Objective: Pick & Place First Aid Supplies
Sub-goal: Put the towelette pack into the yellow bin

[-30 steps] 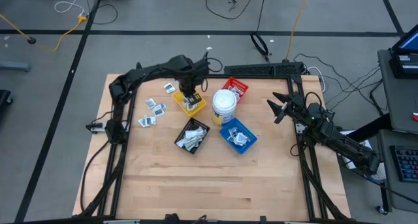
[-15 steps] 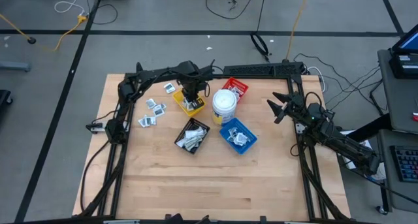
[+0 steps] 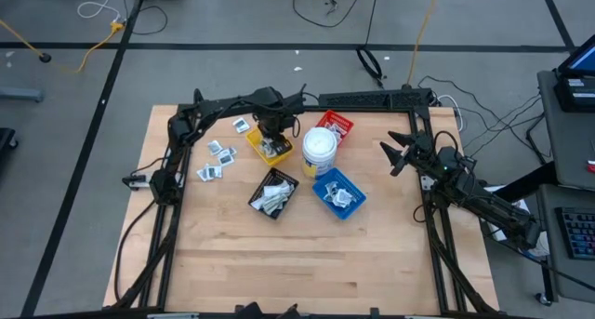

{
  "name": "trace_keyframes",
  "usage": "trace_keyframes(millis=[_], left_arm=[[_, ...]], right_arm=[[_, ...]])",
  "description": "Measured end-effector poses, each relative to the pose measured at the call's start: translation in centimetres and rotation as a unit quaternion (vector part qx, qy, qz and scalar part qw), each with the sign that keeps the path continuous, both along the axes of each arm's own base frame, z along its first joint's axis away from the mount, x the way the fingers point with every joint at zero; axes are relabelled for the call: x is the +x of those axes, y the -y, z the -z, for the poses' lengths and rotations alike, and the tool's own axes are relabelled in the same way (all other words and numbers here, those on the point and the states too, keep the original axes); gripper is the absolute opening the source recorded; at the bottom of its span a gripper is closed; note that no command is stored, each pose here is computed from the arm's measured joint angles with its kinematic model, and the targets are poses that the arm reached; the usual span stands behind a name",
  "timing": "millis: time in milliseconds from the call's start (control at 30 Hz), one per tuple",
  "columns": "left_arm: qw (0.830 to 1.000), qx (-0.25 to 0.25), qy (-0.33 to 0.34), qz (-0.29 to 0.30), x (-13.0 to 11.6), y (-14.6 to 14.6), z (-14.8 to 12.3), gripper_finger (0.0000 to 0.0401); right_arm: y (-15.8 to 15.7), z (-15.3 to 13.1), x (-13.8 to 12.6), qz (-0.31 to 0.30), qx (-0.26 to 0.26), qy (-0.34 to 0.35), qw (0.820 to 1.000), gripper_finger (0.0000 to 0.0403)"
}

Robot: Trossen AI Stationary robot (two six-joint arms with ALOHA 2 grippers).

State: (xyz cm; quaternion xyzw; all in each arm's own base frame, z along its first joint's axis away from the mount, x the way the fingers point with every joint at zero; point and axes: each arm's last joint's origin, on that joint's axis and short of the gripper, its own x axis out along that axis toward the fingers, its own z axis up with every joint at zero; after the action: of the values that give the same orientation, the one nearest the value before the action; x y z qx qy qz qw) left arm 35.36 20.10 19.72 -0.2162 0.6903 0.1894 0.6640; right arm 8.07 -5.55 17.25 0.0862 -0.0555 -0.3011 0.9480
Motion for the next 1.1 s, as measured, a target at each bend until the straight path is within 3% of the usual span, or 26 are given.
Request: trace_keyframes(millis=[267,633,800,1100], left_arm=[[0.998,-0.021,0.009,-0.056,-1.1,-0.8,-1.1,0.0259],[0.994,-0.024,0.003,-0.103,-2.8,-0.6,-3.5,0.0244],[0.992,-0.046,-0.004,-0.119,-4.4,0.8,-3.6,0.0239],[0.992,-0.04,0.014,-0.121,-8.7,4.5,-2.6,0.0239]], right_arm=[[0.0,0.0,0.0,0.0,0.0,0.0,1.0,0.0254],[0.0,0.0,0.0,0.0,0.0,0.0,1.0,0.0254],[0.0,0.0,0.0,0.0,0.0,0.0,1.0,0.0254],[0.0,0.0,0.0,0.0,0.0,0.0,1.0,0.0254]])
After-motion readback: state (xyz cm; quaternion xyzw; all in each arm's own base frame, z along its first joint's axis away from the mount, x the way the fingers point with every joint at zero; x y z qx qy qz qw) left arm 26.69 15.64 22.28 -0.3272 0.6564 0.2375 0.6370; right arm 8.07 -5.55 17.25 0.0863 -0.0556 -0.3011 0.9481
